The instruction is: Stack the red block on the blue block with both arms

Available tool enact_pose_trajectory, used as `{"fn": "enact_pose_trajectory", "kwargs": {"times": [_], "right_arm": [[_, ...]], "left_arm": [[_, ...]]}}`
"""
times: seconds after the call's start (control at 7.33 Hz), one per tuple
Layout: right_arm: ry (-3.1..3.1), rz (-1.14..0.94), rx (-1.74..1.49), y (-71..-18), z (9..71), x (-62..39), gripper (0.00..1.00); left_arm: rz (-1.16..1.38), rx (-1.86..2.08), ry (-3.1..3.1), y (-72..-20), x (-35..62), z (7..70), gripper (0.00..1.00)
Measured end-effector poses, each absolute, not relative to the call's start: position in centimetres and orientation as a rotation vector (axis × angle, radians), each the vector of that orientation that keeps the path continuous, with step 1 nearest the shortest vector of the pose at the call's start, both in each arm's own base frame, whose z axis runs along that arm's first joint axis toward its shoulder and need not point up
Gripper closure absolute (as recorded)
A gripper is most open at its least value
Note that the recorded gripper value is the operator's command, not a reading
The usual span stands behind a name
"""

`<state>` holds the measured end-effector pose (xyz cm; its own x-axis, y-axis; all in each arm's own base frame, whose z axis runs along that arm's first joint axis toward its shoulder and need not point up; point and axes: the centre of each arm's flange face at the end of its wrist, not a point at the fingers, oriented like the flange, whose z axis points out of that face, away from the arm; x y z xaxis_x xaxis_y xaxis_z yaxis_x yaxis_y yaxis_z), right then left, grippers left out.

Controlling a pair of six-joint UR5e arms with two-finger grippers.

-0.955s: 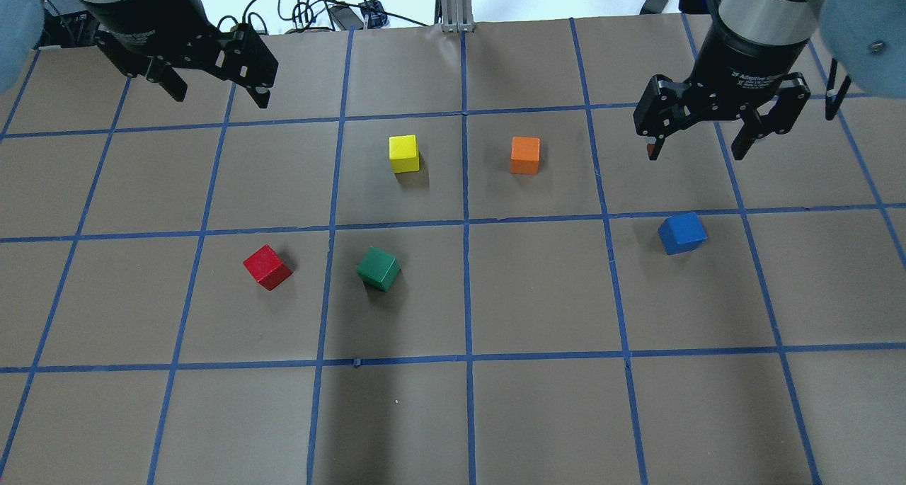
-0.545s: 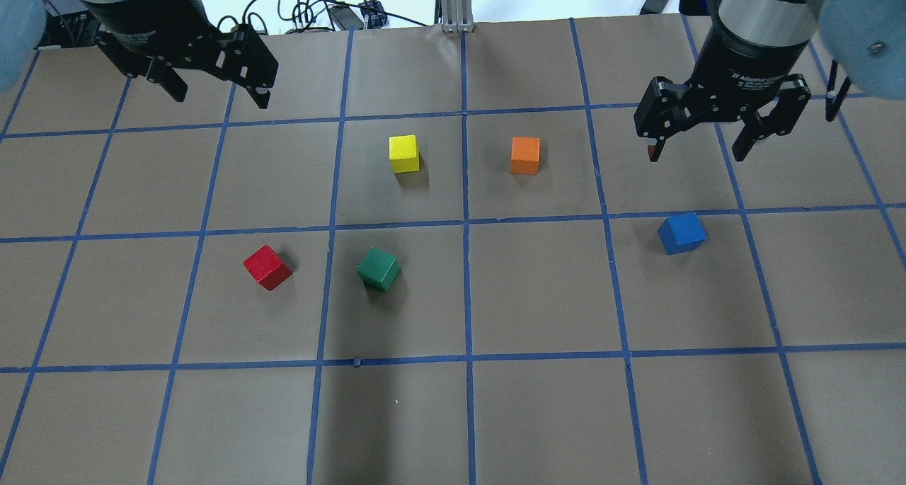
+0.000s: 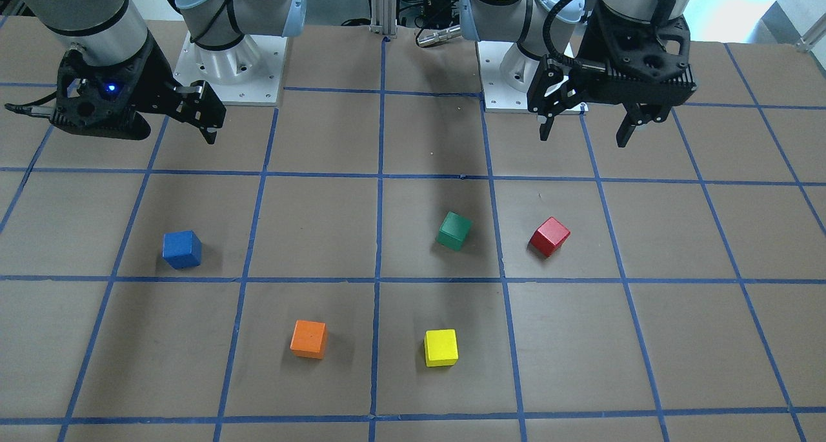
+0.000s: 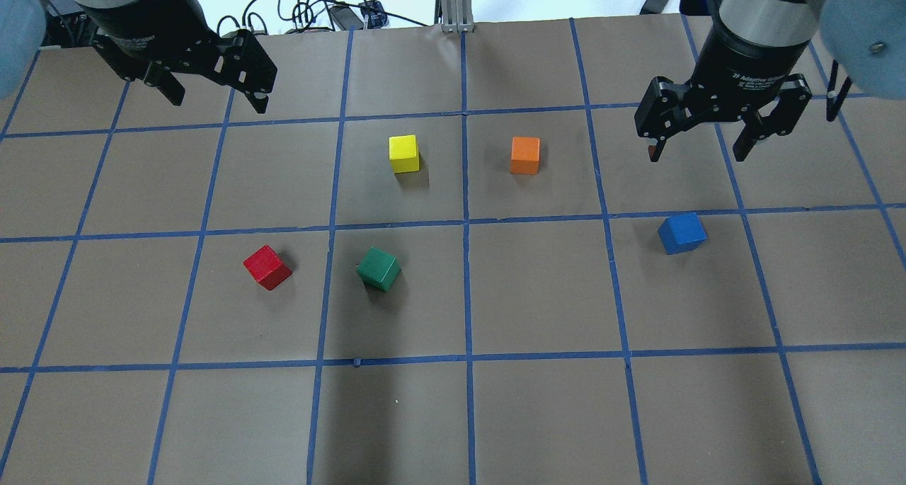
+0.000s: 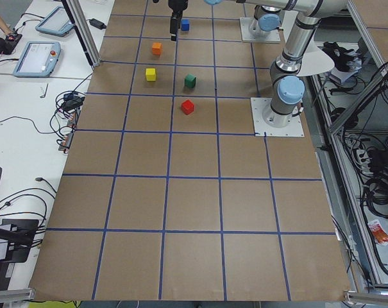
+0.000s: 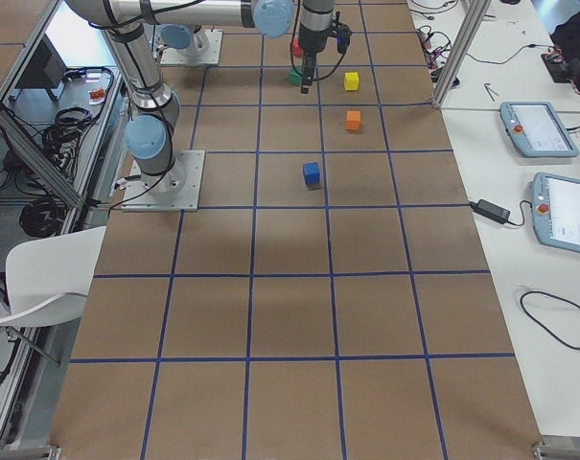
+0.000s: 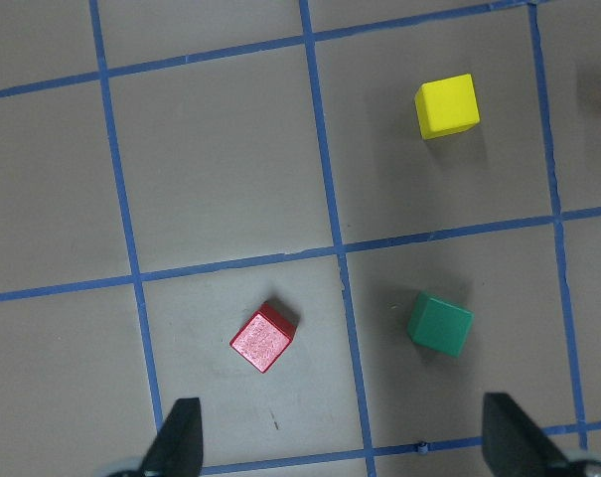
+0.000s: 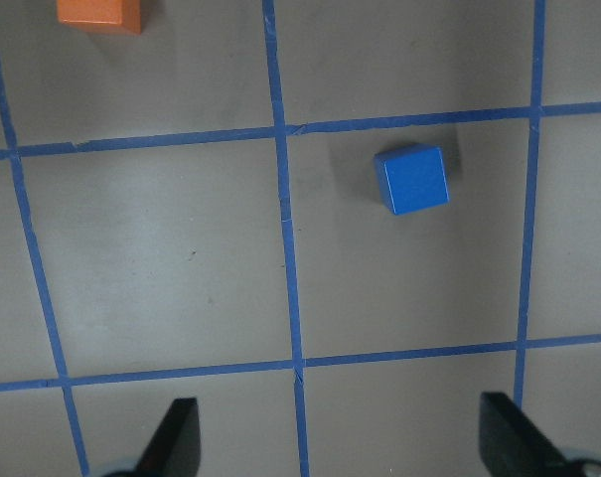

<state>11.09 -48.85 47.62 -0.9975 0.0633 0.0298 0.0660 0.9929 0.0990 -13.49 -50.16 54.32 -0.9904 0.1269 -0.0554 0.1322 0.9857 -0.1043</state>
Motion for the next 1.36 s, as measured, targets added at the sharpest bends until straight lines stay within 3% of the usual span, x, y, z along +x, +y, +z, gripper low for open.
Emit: {"fn": "enact_pose_trajectory", "kwargs": {"times": [0.95,1.36], "right_arm": [[-3.099,-0.184,-0.104,-48.6,46.7,11.0,0.00],[-3.098,-0.186,-0.102,-48.6,46.7,11.0,0.00]], "left_arm": [[0.038,0.020,3.132,-51.7,-11.4,54.5,0.00],[0.041,0.017,3.127,-52.1,-11.0,49.5,0.00]]}}
